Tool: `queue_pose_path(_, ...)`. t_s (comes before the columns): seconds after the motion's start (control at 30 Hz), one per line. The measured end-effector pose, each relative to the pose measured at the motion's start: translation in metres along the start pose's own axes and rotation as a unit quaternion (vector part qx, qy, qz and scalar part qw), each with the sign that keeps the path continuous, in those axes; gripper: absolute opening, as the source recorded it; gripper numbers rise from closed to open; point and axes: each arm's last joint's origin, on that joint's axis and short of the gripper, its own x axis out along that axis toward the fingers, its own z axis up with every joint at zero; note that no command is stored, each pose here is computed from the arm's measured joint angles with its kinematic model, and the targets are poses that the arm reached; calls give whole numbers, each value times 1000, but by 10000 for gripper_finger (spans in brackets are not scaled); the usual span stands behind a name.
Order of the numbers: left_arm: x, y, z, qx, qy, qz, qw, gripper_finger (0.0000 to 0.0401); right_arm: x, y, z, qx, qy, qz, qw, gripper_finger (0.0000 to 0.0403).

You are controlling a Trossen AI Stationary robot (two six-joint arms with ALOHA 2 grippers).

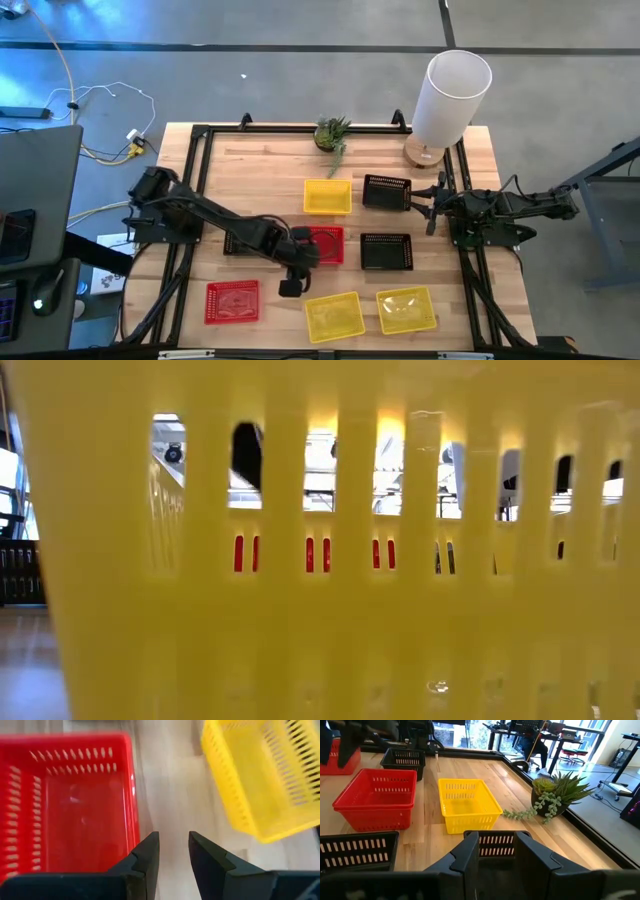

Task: Stack baskets by color
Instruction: Stack the bottom right black bin on the top black bin

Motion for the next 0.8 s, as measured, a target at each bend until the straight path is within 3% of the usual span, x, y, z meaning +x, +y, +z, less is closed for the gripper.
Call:
queue_pose_path(0.37, -57, 7, -14, 27, 36, 58, 997, 94, 1, 0, 0, -2, 5, -1, 1000, 110)
queue_pose_path(0.53, -78, 8, -24, 18, 29, 59, 998, 94, 1, 0, 0, -2, 4, -2, 1000, 110)
queue_pose_path(0.8, -97, 7, -61, -37, -1, 71, 997, 85, 1, 0, 0, -2, 5, -3, 1000, 110)
